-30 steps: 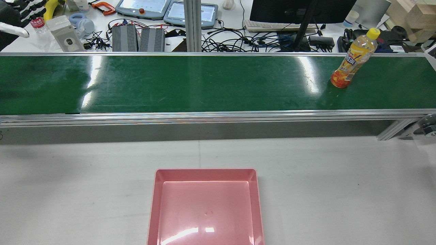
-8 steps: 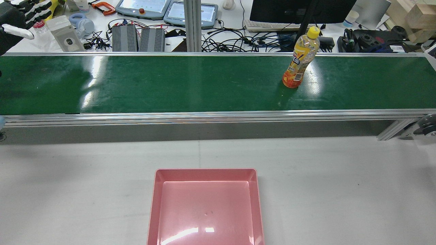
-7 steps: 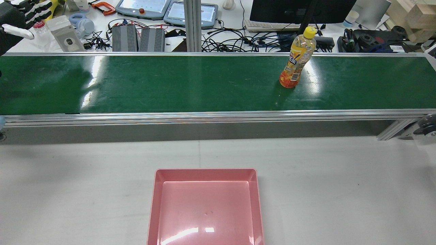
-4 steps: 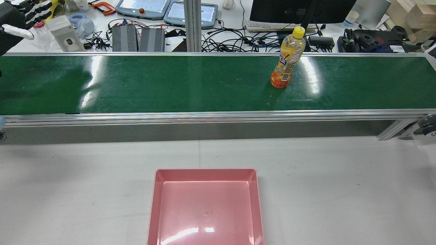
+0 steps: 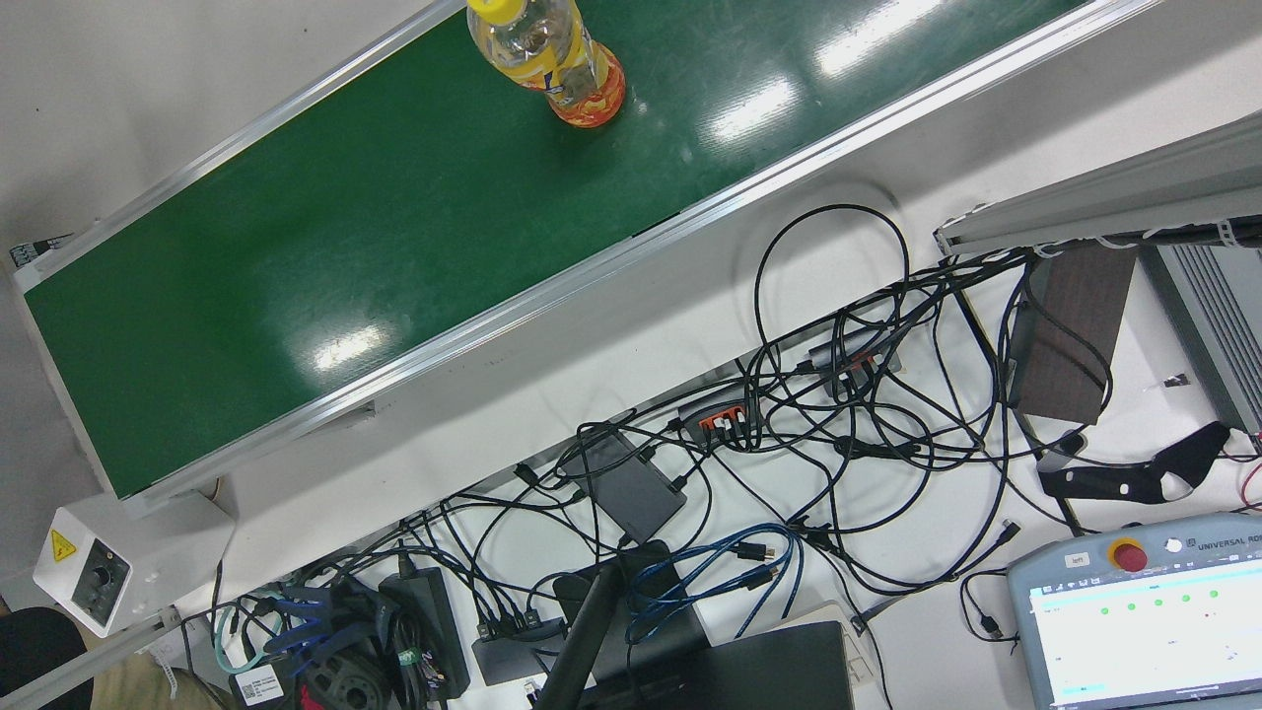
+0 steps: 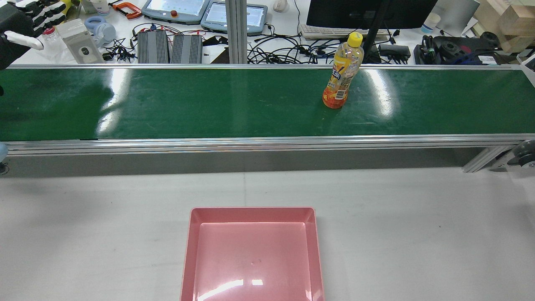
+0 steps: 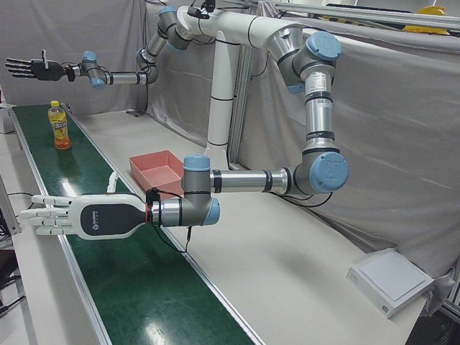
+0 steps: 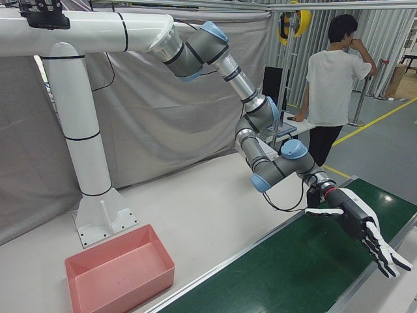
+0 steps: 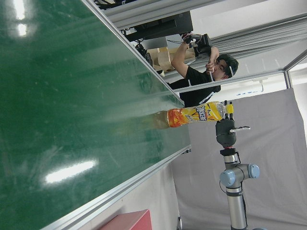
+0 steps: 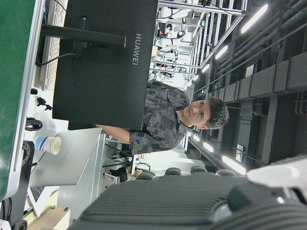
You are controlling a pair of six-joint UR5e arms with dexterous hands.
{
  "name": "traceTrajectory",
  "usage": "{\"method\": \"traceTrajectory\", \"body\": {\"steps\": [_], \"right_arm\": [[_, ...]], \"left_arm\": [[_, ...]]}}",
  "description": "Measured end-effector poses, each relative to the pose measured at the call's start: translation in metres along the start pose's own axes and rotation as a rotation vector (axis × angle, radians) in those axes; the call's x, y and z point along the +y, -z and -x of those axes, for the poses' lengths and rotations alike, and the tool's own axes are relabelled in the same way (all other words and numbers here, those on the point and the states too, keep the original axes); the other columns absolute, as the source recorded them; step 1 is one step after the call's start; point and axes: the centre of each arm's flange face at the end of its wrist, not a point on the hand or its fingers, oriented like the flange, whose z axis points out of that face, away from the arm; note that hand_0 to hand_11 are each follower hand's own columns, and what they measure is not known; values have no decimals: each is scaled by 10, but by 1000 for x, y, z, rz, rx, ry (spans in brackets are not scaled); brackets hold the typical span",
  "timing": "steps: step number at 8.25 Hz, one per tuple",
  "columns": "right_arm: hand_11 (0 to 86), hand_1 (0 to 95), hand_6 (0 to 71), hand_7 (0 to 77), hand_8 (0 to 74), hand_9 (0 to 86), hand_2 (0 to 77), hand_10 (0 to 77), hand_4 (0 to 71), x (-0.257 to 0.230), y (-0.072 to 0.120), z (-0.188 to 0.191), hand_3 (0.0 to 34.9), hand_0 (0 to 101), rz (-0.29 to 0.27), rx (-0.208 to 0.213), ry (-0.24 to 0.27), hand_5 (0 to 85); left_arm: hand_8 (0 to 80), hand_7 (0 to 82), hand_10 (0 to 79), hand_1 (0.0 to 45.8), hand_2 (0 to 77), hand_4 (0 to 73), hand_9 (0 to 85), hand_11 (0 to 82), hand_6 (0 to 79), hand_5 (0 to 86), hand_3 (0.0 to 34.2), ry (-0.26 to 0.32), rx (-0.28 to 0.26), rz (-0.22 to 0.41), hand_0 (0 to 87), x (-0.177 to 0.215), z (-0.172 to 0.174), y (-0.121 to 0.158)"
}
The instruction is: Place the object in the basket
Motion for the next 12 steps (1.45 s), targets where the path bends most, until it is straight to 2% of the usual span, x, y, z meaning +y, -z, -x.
{"method": "traceTrajectory", "body": {"steps": [1,12], "right_arm": [[0,0,0,5,0,0,5,0,0,0,0,0,3,3,0,0,0,0],[0,0,0,5,0,0,5,0,0,0,0,0,3,3,0,0,0,0]], "left_arm": [[44,5,49,22,0,158,93,76,0,82,0,0,0,0,503,0,0,0],[44,5,49,22,0,158,93,93,0,76,0,4,-6,9,501,5,5,-4]]}}
